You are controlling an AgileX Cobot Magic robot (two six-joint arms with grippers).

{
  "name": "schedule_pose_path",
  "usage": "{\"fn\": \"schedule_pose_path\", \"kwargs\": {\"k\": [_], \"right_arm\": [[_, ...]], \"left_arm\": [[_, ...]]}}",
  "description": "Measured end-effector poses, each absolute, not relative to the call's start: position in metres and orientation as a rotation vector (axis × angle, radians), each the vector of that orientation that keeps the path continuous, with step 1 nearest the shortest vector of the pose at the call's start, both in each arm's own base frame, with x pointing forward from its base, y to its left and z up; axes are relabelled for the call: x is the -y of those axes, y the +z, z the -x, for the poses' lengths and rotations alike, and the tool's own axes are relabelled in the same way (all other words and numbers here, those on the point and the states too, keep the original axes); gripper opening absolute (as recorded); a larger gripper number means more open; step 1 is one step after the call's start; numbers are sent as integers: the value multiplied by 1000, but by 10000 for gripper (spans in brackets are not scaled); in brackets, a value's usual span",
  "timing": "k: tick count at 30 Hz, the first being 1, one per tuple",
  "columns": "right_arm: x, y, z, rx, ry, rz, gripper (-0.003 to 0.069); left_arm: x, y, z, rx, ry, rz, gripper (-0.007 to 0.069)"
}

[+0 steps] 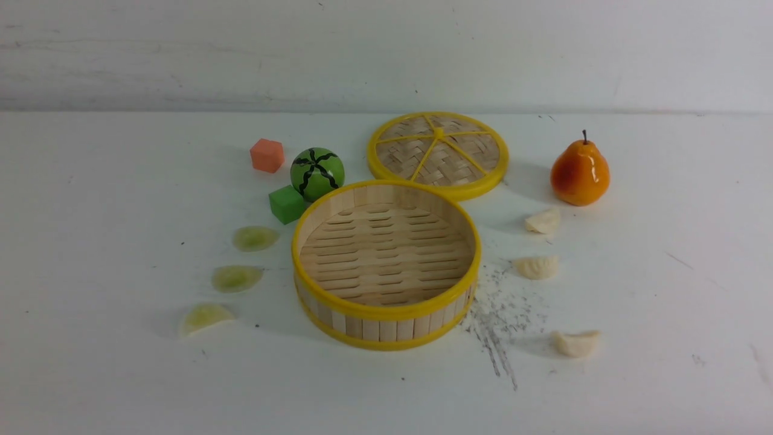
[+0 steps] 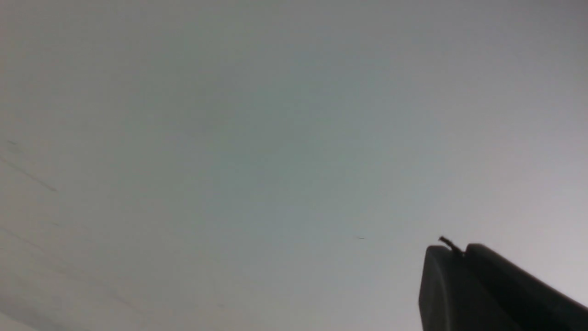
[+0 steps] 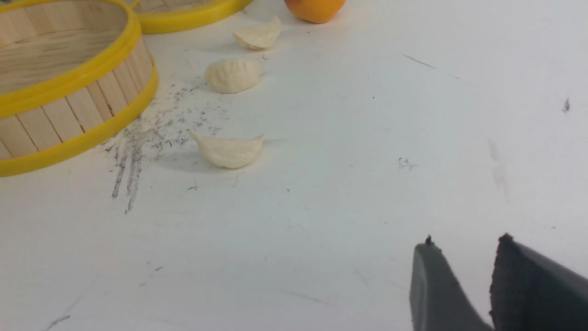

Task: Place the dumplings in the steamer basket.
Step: Use the left arm to grab a dumpling

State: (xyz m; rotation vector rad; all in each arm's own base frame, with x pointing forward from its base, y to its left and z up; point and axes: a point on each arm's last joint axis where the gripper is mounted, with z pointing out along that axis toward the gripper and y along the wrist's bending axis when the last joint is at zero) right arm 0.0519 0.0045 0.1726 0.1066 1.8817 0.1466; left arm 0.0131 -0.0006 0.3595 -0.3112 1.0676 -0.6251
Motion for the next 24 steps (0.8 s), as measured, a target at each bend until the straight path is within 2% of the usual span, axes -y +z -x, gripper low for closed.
{"fn": "schedule_pose_path", "kwargs": {"k": [1,5,6,8,12,15,17,21,24], "right_arm": [[-4,173,-52,-1882,147,-107,196],[-4,173,-52,-1882,147,-107,202],[-4,173,-52,-1882,147,-107,202],[-4,173,-52,-1882,147,-107,204],[-4,173,-52,-1882,147,-107,209],[-4,173,-52,-1882,147,-107,215],[-4,173,-52,-1882,147,-107,216],[-4,173,-52,-1882,147,-107,218],[-4,173,-52,-1882,147,-107,219]], "left_arm": [[-5,381,-14,-1112,-527,343,27],[-15,404,-43,-1336,-316,445,-12],[-15,404,-43,-1338,-316,452,-12],[-16,402,-68,-1510,-208,454,-12],[-9,368,-129,-1954,-76,416,-12],[4,331,-170,-2264,-118,361,-12],[16,311,-197,-2416,-222,346,-12],[34,278,-248,-2640,-365,190,-12],[44,264,-276,-2759,-466,129,-12]]}}
